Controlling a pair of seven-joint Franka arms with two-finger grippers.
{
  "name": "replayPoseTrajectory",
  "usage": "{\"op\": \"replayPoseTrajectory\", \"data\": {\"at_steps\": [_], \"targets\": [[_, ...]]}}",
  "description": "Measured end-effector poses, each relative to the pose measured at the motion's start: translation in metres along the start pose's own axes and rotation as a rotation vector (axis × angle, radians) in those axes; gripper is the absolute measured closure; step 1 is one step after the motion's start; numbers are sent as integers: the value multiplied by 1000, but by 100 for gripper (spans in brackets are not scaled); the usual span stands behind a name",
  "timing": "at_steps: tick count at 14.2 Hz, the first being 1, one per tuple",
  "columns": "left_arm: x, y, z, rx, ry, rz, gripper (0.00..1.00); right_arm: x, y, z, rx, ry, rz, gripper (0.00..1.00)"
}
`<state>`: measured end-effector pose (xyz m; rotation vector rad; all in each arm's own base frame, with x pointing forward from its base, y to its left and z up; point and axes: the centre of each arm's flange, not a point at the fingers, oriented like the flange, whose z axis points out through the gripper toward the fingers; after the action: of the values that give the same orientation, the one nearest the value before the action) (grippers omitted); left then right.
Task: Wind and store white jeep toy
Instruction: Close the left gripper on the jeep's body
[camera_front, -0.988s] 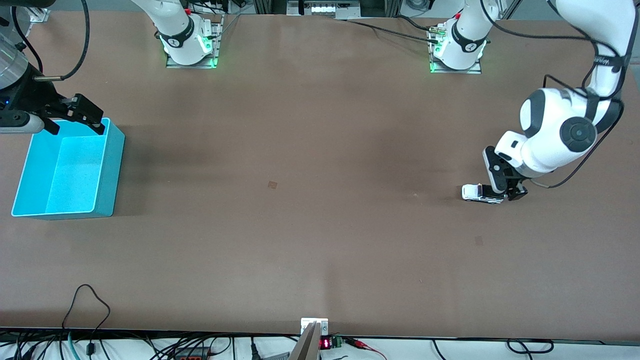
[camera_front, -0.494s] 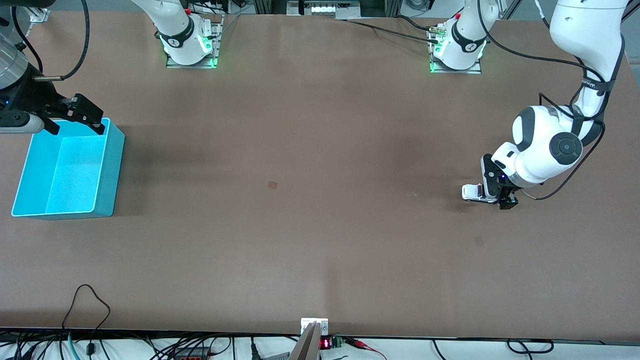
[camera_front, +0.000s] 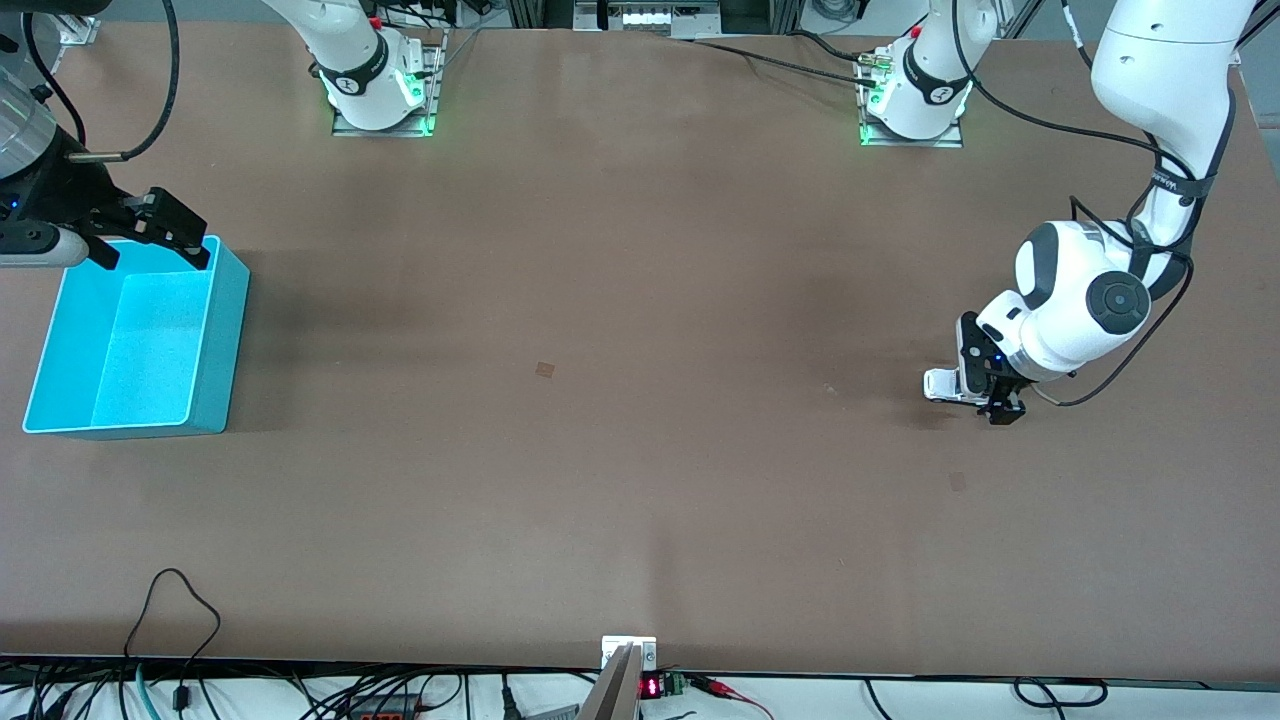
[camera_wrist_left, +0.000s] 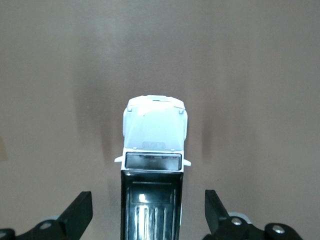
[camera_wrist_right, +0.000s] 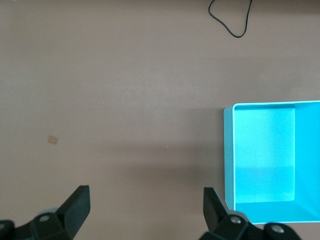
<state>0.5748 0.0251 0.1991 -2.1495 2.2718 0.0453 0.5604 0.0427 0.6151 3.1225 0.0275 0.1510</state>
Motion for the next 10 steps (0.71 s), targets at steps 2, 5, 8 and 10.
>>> {"op": "replayPoseTrajectory", "data": {"at_steps": [2,5,8,10], "targets": [[0,2,5,-9,1,24,22,0,0,0,0,0,0,0],[2,3,10,-11,3,34,10,0,0,0,0,-1,0,0],[1,2,11,-5,3,33,0,0,0,0,0,-1,0,0],[1,2,10,0,3,33,7,0,0,0,0,-1,0,0]]}}
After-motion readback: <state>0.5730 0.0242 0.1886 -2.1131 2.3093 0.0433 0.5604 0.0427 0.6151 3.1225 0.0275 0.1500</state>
